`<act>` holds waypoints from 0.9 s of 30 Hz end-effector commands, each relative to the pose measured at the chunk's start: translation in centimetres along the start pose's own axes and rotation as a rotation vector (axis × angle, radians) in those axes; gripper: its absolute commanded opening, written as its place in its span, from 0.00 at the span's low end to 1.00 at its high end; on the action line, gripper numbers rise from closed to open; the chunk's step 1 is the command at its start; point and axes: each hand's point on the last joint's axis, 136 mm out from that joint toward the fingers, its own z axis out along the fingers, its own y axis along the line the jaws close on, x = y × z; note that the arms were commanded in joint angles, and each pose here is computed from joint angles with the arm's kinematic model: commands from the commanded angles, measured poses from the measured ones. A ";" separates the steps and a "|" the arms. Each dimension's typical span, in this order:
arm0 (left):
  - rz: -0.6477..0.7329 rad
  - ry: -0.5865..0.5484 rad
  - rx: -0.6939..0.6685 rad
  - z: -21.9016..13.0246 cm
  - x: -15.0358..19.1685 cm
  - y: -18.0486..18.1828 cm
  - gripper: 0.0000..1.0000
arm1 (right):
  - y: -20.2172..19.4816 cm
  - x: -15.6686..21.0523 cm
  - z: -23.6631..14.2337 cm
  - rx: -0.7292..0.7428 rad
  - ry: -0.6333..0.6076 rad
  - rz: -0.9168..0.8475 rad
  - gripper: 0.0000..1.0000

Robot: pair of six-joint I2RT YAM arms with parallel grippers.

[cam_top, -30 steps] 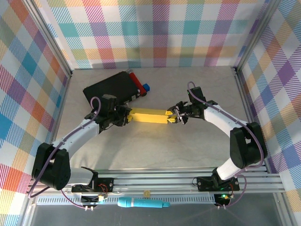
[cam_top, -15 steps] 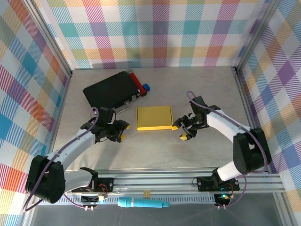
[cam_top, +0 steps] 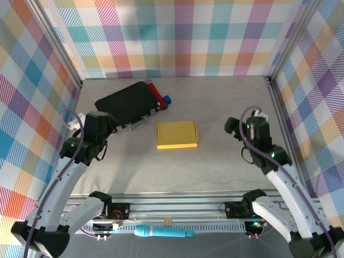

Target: Fold the paper box

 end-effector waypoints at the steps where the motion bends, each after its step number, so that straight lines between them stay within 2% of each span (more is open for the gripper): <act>1: 0.317 -0.317 -0.326 0.6 -3.7 6.1 1.00 | -3.4 -0.3 2.2 0.157 -0.224 -0.302 0.99; 3: 0.507 -0.317 -0.277 2.7 -2.4 5.3 1.00 | -3.9 1.5 3.3 0.148 -0.235 -0.359 0.99; 6: 0.595 -0.266 -0.157 6.6 0.6 5.0 1.00 | -3.6 4.8 6.0 0.071 -0.169 -0.406 0.99; 11: 0.600 -0.170 -0.135 11.9 3.5 6.4 1.00 | -3.2 6.6 10.5 0.023 -0.090 -0.422 0.99; 14: 0.560 -0.165 -0.132 14.3 4.2 6.7 1.00 | -2.7 6.5 13.4 -0.012 -0.027 -0.448 0.99; 16: 0.545 -0.135 -0.089 15.9 4.6 5.8 1.00 | -2.1 5.4 15.0 -0.055 -0.050 -0.434 0.99; 19: 0.509 -0.154 0.013 17.8 4.2 3.2 1.00 | -1.9 3.8 17.0 -0.083 -0.093 -0.416 0.99; 21: 0.469 -0.177 0.066 18.9 3.7 2.2 1.00 | -3.0 4.0 18.2 -0.080 -0.061 -0.365 0.99; 24: 0.380 -0.141 0.106 20.7 3.7 1.9 1.00 | -3.7 4.0 18.4 -0.102 -0.049 -0.323 0.99; 27: 0.405 -0.153 0.177 20.2 4.0 1.0 1.00 | -3.2 4.3 17.5 -0.149 -0.104 -0.337 0.99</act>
